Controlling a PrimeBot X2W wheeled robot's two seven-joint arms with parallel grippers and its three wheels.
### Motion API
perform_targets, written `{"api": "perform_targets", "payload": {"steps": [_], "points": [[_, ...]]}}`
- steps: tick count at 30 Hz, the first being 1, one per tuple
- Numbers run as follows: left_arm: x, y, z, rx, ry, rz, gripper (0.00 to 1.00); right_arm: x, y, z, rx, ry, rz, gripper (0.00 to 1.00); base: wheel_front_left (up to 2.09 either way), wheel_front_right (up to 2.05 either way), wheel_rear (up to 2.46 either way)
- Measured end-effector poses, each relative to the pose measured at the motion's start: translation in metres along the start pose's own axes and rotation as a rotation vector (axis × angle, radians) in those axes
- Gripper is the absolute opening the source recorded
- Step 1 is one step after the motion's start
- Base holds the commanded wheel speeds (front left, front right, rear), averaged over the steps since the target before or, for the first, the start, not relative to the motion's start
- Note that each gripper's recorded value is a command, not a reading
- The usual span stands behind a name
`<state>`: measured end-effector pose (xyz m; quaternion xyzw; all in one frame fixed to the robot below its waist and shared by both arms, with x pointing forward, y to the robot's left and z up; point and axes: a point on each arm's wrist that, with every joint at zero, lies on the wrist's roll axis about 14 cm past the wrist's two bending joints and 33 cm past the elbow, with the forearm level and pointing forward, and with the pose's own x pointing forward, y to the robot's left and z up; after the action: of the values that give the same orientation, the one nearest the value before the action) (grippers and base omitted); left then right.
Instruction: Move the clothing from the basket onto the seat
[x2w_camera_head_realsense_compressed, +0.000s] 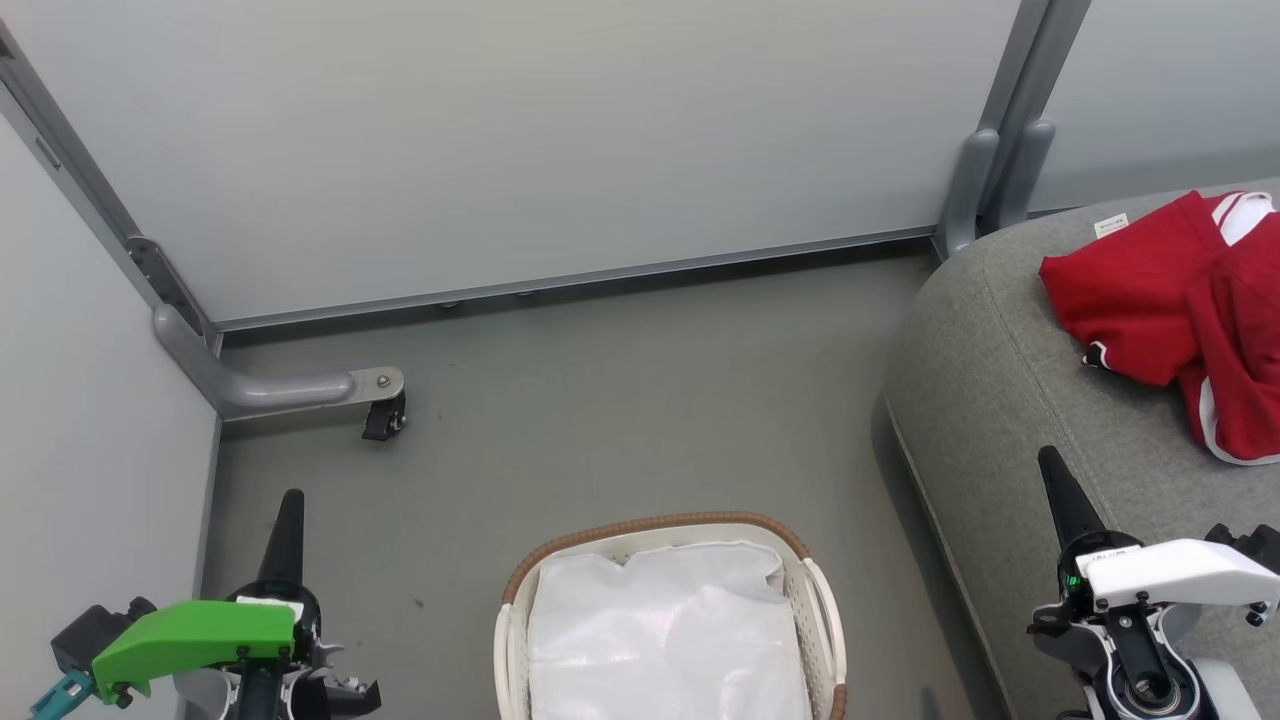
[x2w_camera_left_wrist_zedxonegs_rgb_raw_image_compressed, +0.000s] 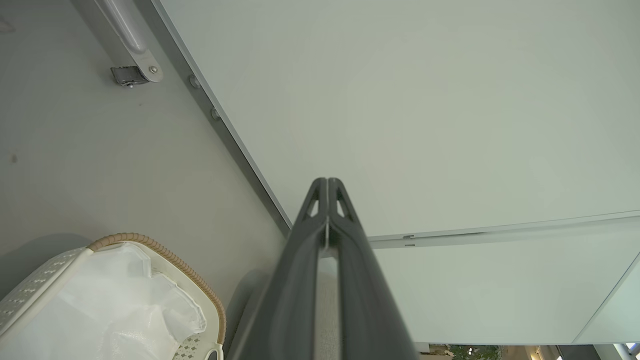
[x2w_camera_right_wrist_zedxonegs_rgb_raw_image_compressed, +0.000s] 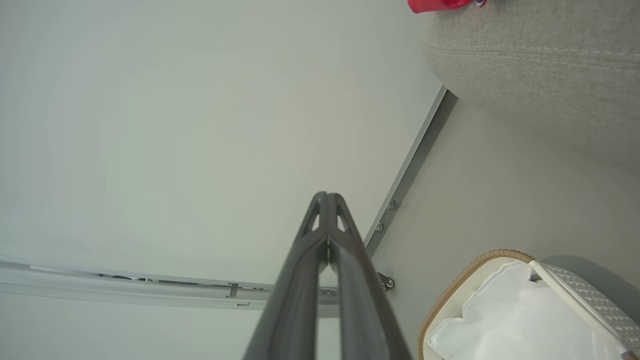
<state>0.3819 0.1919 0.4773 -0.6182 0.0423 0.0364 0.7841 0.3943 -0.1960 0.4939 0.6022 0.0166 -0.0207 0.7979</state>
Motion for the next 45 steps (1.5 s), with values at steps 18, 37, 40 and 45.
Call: {"api": "perform_targets", "payload": {"steps": [18, 37, 40, 45], "points": [[0.002, -0.011, 0.007, -0.125, -0.004, -0.043, 0.0, -0.002, 0.006, 0.003, 0.147, 0.003, 0.023, 0.0, 0.0, 0.0, 0.0], [0.002, -0.023, 0.013, -0.238, -0.005, -0.094, 0.0, -0.005, 0.012, 0.006, 0.279, 0.009, 0.052, 0.0, 0.0, 0.0, 0.0], [0.003, -0.024, 0.014, -0.239, -0.007, -0.099, 0.0, -0.005, 0.012, 0.006, 0.283, 0.008, 0.053, 0.0, 0.0, 0.0, 0.0], [0.003, -0.024, 0.014, -0.239, -0.007, -0.099, 0.0, -0.005, 0.012, 0.006, 0.283, 0.008, 0.054, 0.0, 0.0, 0.0, 0.0]]}}
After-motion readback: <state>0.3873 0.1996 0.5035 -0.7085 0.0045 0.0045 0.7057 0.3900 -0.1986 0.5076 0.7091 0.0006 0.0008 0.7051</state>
